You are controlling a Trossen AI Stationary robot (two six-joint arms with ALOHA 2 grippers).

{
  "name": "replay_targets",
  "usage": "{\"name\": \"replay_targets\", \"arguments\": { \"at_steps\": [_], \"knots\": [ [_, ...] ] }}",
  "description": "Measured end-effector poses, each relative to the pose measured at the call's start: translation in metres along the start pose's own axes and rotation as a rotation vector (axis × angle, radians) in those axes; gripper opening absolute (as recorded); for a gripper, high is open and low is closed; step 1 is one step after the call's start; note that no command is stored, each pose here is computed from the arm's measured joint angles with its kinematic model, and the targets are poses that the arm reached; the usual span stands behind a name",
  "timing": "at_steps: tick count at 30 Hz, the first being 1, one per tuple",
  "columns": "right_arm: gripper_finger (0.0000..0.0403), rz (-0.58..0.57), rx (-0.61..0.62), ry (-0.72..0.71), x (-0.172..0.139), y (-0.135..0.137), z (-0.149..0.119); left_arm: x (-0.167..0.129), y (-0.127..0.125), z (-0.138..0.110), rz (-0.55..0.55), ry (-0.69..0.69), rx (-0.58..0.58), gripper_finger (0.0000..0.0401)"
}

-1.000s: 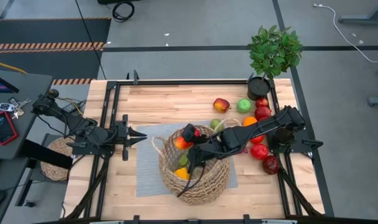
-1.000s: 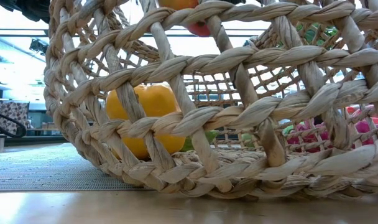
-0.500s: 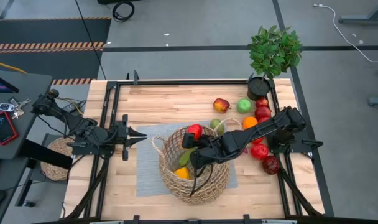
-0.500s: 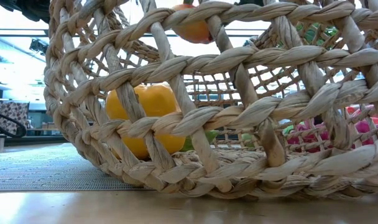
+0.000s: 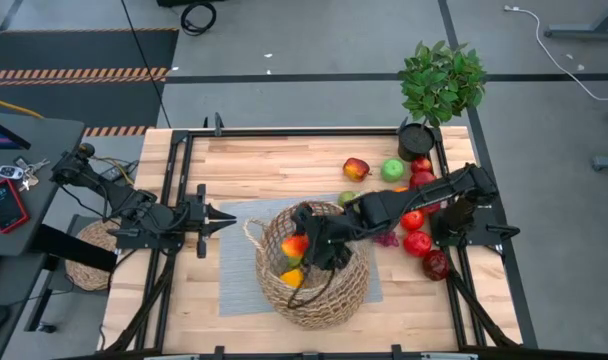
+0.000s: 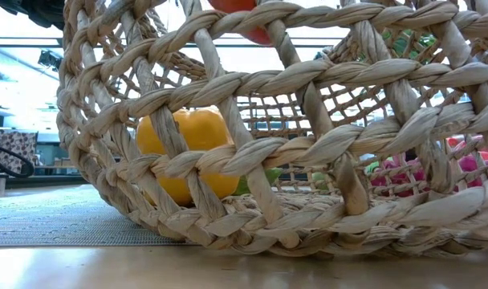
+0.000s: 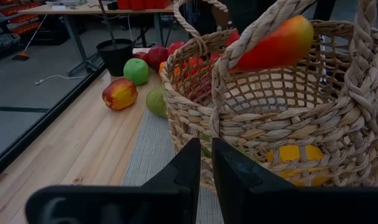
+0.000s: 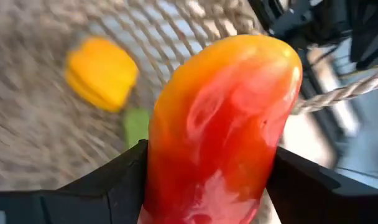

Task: Build produce basket
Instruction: Put the mango into the basket

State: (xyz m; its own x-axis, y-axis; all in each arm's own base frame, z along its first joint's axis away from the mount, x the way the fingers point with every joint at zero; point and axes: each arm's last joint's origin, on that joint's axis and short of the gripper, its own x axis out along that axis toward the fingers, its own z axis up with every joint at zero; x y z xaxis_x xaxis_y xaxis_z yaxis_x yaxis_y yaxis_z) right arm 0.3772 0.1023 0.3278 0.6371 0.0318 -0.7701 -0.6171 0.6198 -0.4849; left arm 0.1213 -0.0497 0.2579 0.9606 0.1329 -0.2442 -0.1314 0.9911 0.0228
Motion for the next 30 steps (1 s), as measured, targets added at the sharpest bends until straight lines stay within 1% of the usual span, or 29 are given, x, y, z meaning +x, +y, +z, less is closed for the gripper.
{"name": "replay_targets", "arguments": {
  "at_steps": [6, 10, 12, 14, 17, 19, 22, 24, 30],
  "knots": [
    [0.0284, 0.172, 0.188, -0.112, 0.003, -0.011, -0.011, 0.000, 0.000, 0.000, 0.000, 0.000, 0.000, 0.0048],
    [0.0284, 0.281, 0.324, -0.185, 0.004, -0.023, -0.022, 0.000, 0.000, 0.000, 0.000, 0.000, 0.000, 0.0048],
    [0.0284, 0.335, 0.418, -0.237, 0.004, -0.032, -0.027, 0.000, 0.000, 0.000, 0.000, 0.000, 0.000, 0.0048],
    [0.0284, 0.398, 0.537, -0.278, 0.004, -0.040, -0.033, 0.000, 0.000, 0.000, 0.000, 0.000, 0.000, 0.0048],
    [0.0285, 0.480, 0.715, -0.305, 0.003, -0.053, -0.045, 0.000, 0.000, 0.000, 0.000, 0.000, 0.000, 0.0048],
    [0.0285, 0.552, 0.795, -0.335, 0.001, -0.060, -0.051, 0.000, 0.000, 0.000, 0.000, 0.000, 0.000, 0.0048],
    [0.0285, 0.632, 0.857, -0.397, -0.001, -0.068, -0.056, 0.000, 0.000, 0.000, 0.000, 0.000, 0.000, 0.0048],
    [0.0285, 0.629, 0.885, -0.405, -0.001, -0.072, -0.058, 0.000, 0.000, 0.000, 0.000, 0.000, 0.000, 0.0048],
    [0.0286, 0.617, 0.896, -0.381, 0.005, -0.070, -0.059, 0.000, 0.000, 0.000, 0.000, 0.000, 0.000, 0.0048]
  ]
}}
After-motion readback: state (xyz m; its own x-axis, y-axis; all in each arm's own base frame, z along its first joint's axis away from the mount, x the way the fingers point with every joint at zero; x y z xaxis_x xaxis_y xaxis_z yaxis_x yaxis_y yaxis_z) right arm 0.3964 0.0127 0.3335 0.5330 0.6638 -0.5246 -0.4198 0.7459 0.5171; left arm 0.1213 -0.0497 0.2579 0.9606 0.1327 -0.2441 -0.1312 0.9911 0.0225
